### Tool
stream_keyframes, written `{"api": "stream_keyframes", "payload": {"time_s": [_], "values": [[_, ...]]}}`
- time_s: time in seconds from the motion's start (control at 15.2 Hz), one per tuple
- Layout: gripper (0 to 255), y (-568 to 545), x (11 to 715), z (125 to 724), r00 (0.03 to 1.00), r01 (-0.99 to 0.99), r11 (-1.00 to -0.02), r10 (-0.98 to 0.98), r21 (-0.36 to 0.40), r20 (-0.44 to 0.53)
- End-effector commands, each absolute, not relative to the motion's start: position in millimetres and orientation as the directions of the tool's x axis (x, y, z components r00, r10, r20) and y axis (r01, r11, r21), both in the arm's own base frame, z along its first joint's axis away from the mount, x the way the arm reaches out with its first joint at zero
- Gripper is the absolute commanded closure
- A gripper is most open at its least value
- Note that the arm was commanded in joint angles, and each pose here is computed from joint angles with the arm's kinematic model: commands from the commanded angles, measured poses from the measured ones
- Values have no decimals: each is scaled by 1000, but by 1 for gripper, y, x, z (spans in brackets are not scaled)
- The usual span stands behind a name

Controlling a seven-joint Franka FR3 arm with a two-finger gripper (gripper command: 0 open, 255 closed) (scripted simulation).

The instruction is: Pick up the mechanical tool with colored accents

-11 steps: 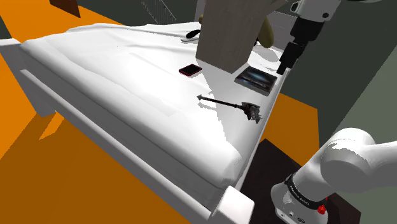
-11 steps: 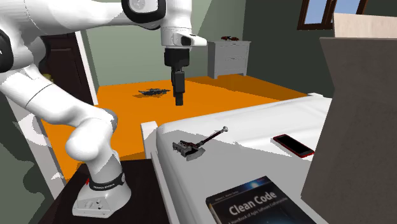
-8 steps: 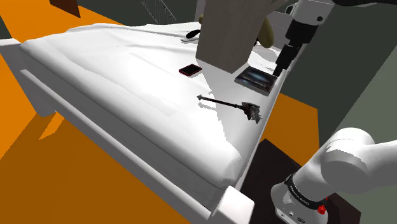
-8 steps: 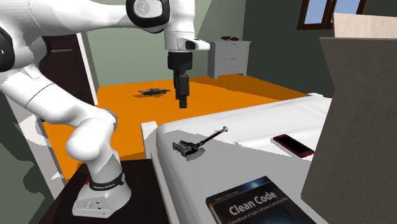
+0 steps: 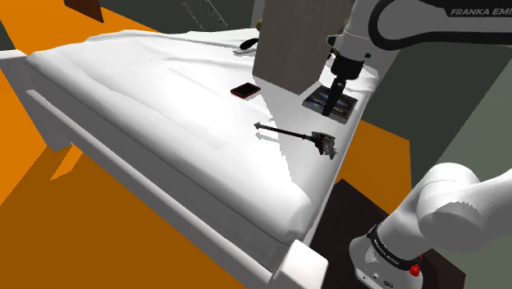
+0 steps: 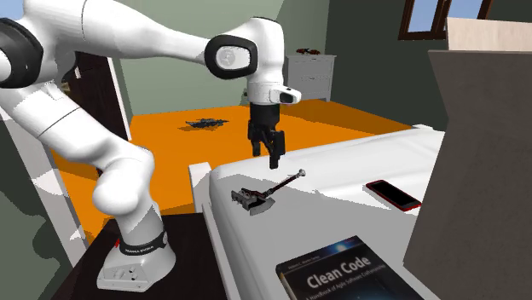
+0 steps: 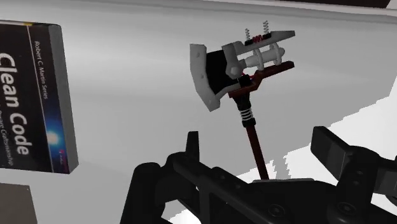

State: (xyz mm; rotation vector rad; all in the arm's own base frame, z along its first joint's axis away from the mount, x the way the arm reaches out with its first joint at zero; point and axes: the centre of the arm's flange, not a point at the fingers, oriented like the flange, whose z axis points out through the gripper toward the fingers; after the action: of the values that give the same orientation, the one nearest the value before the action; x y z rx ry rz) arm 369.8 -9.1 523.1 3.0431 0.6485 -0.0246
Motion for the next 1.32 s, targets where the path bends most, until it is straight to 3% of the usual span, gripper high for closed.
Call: {"api": "stream_keyframes", "payload": {"time_s": [0.0,0.4,0.99,1.06,1.25], "values": [[0,3,381,501,879,476,-879,476,22,-16],[0,34,412,446,766,642,-766,642,10,-3],[0,34,412,406,766,642,-766,642,10,-3],[255,34,412,405,766,642,-766,642,10,-3],[255,34,412,405,766,642,-766,642,10,-3]]}}
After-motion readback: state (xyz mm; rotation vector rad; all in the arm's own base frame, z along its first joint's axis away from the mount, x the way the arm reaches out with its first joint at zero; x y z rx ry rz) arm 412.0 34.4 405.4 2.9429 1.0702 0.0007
